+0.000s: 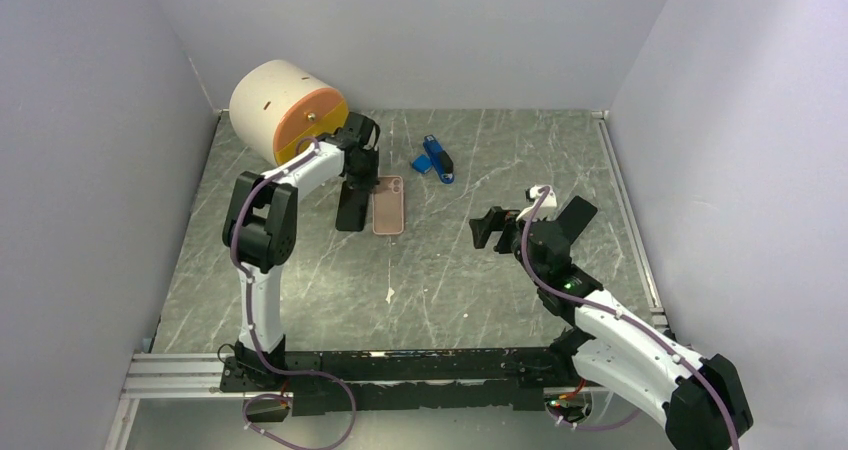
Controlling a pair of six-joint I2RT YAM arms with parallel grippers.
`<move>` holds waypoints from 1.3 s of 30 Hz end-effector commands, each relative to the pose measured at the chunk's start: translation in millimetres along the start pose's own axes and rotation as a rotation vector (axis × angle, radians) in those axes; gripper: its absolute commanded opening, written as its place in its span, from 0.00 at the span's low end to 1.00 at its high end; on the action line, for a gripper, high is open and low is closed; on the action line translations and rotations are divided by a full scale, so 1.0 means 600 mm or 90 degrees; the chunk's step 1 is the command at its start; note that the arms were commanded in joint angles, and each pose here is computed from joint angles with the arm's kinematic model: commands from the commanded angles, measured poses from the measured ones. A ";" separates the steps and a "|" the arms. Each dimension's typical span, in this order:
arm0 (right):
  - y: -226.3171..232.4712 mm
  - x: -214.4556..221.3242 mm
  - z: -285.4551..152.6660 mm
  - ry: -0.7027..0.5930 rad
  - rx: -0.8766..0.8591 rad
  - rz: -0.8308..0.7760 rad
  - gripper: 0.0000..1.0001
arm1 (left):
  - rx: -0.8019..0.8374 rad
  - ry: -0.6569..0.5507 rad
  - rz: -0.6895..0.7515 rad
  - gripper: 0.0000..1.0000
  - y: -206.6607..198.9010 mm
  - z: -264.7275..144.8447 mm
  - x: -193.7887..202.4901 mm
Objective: Take the phone out of the phone case
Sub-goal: Place the phone case at the center of the board.
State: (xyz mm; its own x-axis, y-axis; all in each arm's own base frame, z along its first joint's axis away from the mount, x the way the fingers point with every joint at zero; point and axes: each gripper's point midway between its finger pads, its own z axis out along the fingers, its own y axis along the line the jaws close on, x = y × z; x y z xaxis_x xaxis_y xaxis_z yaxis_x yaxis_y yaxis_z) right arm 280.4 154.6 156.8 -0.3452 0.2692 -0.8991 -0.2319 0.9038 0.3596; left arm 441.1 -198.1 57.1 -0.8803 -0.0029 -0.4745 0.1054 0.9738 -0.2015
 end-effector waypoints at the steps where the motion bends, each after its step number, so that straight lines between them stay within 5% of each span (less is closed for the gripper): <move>1: 0.015 -0.043 0.002 -0.044 -0.010 0.006 0.99 | 0.016 0.004 0.019 0.03 -0.002 -0.007 -0.017; 16: 0.021 -0.034 0.010 -0.022 -0.020 -0.002 0.99 | -0.019 0.021 0.046 0.07 0.023 0.020 -0.024; 29: 0.033 -0.024 0.018 -0.001 -0.041 -0.007 0.98 | -0.022 -0.027 0.042 0.46 0.022 -0.012 -0.053; 39: 0.028 -0.020 0.019 0.004 -0.031 -0.007 0.98 | 0.160 -0.079 0.006 0.74 -0.100 -0.093 -0.027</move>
State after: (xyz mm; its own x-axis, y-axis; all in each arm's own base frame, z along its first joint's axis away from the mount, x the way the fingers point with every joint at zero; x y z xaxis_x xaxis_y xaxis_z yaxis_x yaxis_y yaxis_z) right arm 282.1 166.8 142.8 -0.4112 0.2311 -0.8817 -0.2570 0.8987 0.3554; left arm 431.5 -201.2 76.8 -0.8718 0.0066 -0.4899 0.1523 0.9540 -0.2582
